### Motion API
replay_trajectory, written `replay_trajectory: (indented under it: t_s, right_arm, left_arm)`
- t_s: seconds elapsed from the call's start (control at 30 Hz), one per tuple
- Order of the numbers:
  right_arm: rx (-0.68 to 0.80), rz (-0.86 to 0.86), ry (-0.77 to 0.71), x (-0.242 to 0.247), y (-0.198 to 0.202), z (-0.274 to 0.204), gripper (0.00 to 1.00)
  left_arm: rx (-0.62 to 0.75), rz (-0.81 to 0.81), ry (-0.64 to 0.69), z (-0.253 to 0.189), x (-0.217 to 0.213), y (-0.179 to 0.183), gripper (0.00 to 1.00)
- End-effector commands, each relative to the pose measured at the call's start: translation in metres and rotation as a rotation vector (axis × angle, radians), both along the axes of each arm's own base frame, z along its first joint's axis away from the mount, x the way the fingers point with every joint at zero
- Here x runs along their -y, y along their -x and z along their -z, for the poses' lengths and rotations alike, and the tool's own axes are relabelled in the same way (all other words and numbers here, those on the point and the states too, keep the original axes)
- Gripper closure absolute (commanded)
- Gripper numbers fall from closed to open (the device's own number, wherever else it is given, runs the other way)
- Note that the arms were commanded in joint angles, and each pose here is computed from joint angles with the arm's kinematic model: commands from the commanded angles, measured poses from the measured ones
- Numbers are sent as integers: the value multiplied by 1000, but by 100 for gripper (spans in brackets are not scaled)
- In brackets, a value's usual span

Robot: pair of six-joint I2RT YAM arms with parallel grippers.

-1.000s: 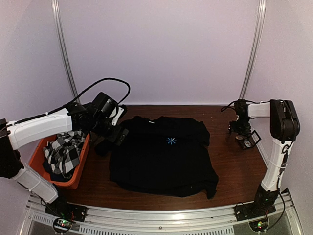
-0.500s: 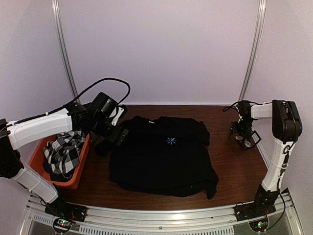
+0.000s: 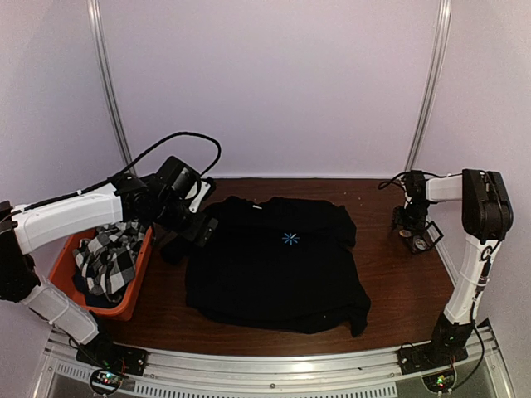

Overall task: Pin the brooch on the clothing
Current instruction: Move the brooch from the brooch box.

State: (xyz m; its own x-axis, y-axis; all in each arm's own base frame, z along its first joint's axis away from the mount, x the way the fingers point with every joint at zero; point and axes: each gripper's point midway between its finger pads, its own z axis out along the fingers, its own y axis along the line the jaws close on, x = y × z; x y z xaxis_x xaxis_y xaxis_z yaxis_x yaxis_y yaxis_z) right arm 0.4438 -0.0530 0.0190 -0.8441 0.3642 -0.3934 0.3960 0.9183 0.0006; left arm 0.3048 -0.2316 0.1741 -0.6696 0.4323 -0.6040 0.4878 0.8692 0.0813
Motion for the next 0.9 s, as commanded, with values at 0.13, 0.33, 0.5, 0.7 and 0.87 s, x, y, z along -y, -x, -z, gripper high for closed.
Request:
replay_trajectory:
  t_s: [0.13,0.33,0.5,0.7,0.87]
  right_arm:
    - [-172,1,-18,-2,42,34,36]
    - [-173,4,-19,-2,43,34,41]
    - [-177,4,-27,-3,45,37,50]
    - [-178,5,-27,-4,46,37,51]
    - [-177,8,-25,-3,47,36,58]
  left_arm:
    - [15,15,4,0,3,-2,2]
    - [13,16,2,1,4,-2,2]
    - [13,14,2,1,4,-2,2]
    - [13,19,2,1,4,-1,2]
    - [14,18,4,0,4,-1,2]
